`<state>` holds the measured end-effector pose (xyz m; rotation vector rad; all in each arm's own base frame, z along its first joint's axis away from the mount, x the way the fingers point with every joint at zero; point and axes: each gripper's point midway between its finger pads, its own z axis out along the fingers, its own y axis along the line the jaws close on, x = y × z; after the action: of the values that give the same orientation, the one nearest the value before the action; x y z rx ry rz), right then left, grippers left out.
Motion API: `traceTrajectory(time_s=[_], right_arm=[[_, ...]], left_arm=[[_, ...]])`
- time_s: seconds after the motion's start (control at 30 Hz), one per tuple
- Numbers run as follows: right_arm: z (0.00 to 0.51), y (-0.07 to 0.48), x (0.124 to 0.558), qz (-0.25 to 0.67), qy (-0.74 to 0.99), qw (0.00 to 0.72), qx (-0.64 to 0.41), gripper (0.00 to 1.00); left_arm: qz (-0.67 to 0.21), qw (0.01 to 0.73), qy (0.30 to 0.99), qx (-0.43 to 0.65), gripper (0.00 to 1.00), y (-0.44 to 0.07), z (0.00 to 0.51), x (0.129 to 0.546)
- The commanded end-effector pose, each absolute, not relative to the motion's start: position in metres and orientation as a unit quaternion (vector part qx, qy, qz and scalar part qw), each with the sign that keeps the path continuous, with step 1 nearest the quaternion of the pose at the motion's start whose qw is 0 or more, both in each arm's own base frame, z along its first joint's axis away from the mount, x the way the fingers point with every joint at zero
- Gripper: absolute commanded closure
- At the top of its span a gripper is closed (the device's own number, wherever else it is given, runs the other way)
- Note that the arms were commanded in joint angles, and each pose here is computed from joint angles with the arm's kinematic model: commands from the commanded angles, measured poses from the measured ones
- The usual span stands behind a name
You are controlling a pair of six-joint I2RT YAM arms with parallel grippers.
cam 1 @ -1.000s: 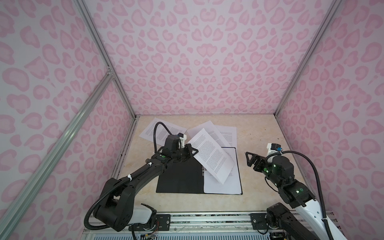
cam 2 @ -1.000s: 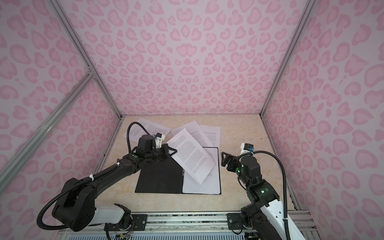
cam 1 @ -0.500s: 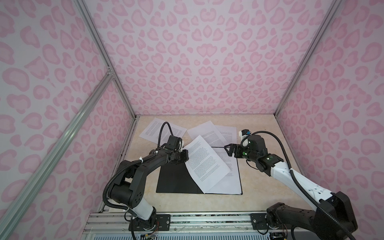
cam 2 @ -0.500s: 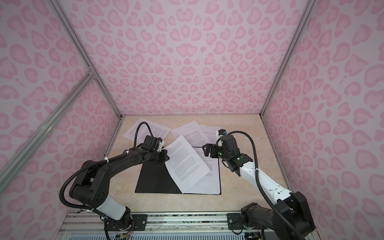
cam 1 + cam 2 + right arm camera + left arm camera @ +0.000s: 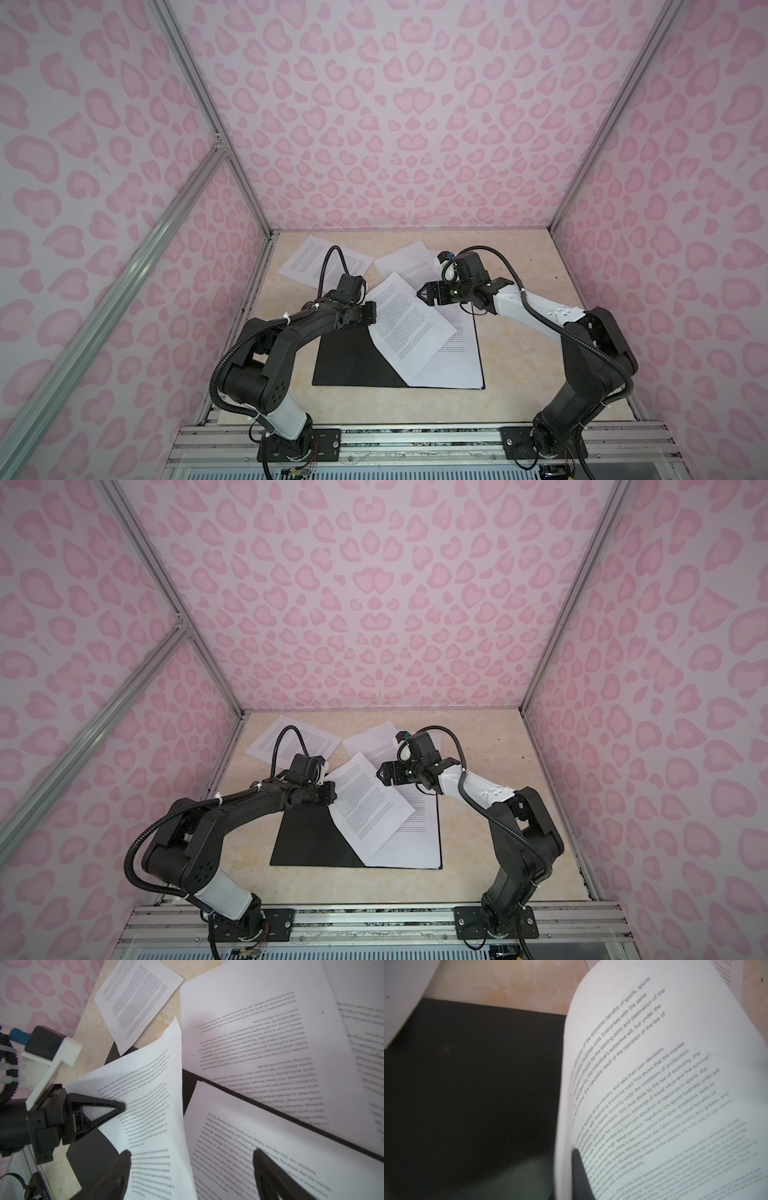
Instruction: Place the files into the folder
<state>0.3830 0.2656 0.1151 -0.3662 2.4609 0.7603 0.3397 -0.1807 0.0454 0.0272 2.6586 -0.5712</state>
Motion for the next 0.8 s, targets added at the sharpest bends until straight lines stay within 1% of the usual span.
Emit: traceTrajectory(time_s=[0.0,0.13,0.27,0.43,0.6,0.77], right_arm=[[0.095,0.273,0.374,0.287,0.922,0.207,-0.159,0.09],[0.078,0.277,0.372,0.270,0.932,0.176,-0.164,0.12],[0.082,0.281,0.365,0.289,0.927,0.170,-0.168,0.24],[0.091,0.289,0.354,0.319,0.918,0.152,-0.177,0.46],[0.095,0.289,0.352,0.320,0.918,0.146,-0.181,0.58],[0.090,0.287,0.350,0.310,0.925,0.130,-0.179,0.73]], left_arm=[[-0.198,0.227,0.953,0.019,0.97,-0.183,0.049,0.344],[-0.202,0.229,0.952,0.021,0.97,-0.185,0.051,0.343],[-0.202,0.228,0.952,0.022,0.97,-0.187,0.050,0.343],[-0.199,0.229,0.952,0.026,0.97,-0.189,0.051,0.343],[-0.198,0.231,0.952,0.028,0.97,-0.190,0.051,0.343],[-0.197,0.232,0.952,0.028,0.97,-0.190,0.051,0.343]])
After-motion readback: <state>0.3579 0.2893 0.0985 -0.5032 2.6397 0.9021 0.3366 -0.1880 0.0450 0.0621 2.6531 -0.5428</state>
